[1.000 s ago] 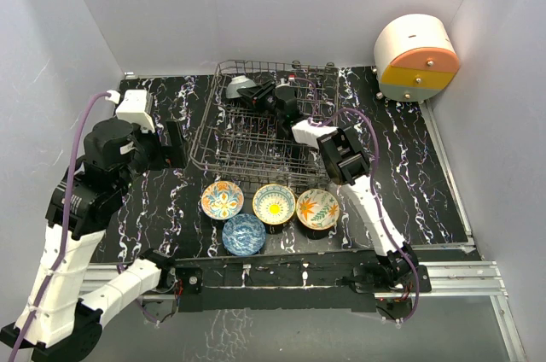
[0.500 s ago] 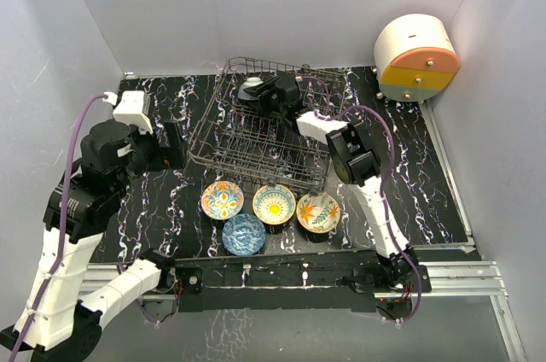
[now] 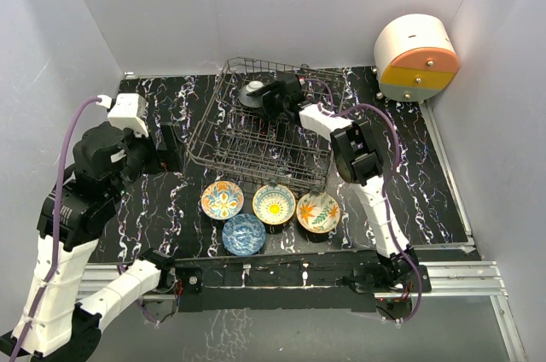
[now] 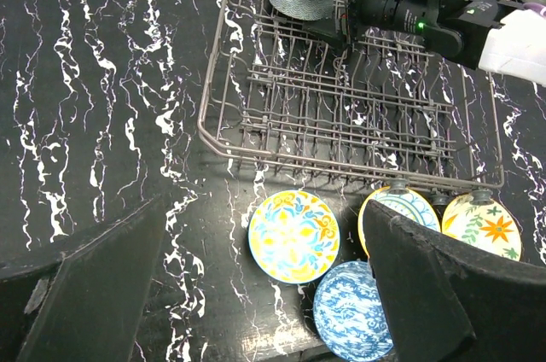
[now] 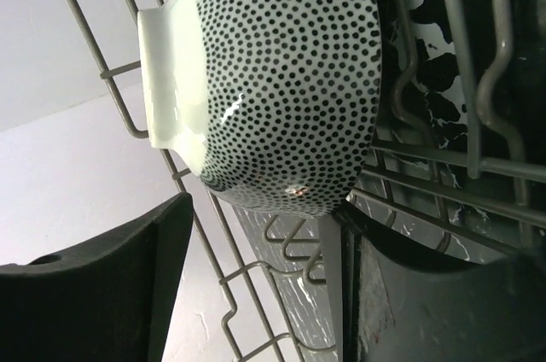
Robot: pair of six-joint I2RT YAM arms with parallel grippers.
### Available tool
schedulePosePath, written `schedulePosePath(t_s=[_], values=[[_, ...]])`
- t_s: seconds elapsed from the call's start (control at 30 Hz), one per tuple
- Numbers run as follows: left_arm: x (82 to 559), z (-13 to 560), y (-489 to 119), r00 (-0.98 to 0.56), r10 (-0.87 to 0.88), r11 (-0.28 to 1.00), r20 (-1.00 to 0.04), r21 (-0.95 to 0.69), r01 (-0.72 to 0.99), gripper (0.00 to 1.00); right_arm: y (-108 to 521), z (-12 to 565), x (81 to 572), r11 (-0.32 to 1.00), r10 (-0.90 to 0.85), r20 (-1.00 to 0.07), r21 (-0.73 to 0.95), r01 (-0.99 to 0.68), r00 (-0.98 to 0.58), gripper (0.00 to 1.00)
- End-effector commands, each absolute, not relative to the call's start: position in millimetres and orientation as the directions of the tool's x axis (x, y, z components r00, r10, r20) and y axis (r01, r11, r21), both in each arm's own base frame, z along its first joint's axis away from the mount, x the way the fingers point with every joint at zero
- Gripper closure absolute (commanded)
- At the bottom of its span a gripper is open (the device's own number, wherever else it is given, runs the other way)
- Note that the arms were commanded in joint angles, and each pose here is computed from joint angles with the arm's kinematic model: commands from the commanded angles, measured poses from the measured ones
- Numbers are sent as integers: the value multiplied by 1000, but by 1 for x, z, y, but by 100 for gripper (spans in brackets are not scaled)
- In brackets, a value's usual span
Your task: Load the bowls into the dish rack
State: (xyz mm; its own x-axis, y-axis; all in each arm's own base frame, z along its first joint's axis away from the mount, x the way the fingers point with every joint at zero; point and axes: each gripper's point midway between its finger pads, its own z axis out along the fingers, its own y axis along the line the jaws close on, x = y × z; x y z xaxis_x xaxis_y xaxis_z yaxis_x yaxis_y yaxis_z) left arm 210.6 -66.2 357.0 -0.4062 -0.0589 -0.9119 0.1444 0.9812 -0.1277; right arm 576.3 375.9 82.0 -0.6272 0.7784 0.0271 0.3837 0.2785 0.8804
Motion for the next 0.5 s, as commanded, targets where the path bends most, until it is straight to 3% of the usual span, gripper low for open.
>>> schedulePosePath(t_s=[0.0, 0.2, 0.47], values=[[203, 368, -66, -388, -70, 976, -919, -143, 163, 3, 394, 116, 574, 282, 718, 19, 906, 315, -696, 36], [200, 366, -64, -390, -67, 978, -918, -138, 159, 3, 419, 127, 574, 224, 637, 53, 942, 250, -769, 33], [200, 366, -63, -385, -64, 979, -921, -134, 156, 3, 432, 132, 554, 190, 594, 132, 935, 298, -793, 33]])
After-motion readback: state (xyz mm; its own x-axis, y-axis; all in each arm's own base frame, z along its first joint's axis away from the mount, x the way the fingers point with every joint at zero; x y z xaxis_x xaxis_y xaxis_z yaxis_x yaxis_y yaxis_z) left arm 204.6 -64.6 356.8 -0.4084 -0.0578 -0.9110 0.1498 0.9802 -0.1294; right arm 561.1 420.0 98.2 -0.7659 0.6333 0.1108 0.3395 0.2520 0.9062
